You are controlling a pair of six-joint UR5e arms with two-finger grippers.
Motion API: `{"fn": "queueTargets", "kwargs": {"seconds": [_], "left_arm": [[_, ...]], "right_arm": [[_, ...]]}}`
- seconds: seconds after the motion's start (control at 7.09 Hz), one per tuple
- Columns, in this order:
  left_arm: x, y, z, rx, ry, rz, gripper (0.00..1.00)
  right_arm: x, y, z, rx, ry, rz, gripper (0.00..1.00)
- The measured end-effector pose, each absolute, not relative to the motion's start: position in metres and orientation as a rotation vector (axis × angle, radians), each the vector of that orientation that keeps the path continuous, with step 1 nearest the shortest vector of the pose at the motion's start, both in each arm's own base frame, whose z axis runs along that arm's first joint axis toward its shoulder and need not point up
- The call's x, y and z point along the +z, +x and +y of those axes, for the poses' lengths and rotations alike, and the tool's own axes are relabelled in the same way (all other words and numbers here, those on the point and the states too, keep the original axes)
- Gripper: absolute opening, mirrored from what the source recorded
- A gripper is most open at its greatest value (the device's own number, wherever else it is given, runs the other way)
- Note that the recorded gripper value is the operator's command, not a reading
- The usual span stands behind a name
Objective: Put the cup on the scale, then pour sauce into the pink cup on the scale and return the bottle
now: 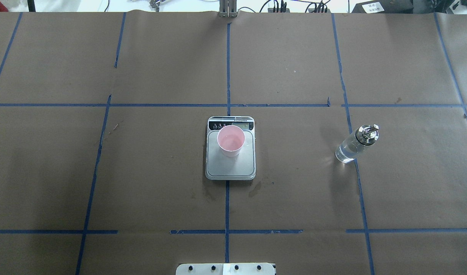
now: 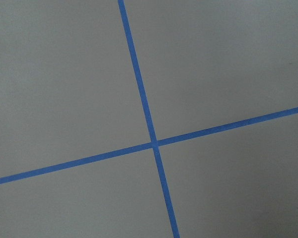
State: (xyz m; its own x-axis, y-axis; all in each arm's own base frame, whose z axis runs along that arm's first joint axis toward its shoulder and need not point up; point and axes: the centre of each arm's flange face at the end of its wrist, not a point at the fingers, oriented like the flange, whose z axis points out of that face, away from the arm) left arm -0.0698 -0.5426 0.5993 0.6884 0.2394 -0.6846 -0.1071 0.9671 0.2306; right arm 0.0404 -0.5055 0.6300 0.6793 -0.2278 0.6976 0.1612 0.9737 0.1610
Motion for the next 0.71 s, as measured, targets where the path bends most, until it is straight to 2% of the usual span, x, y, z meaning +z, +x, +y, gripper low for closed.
{"fn": "queueTargets", "kwargs": {"seconds": [0.71], "left_arm": [[0.5963,-0.0698,-0.5438,0.198,0.184,0.788,1.00]], "right_arm": [[0.6239,0.0399,-0.5082,-0.222,0.099,-0.797,1.00]]}}
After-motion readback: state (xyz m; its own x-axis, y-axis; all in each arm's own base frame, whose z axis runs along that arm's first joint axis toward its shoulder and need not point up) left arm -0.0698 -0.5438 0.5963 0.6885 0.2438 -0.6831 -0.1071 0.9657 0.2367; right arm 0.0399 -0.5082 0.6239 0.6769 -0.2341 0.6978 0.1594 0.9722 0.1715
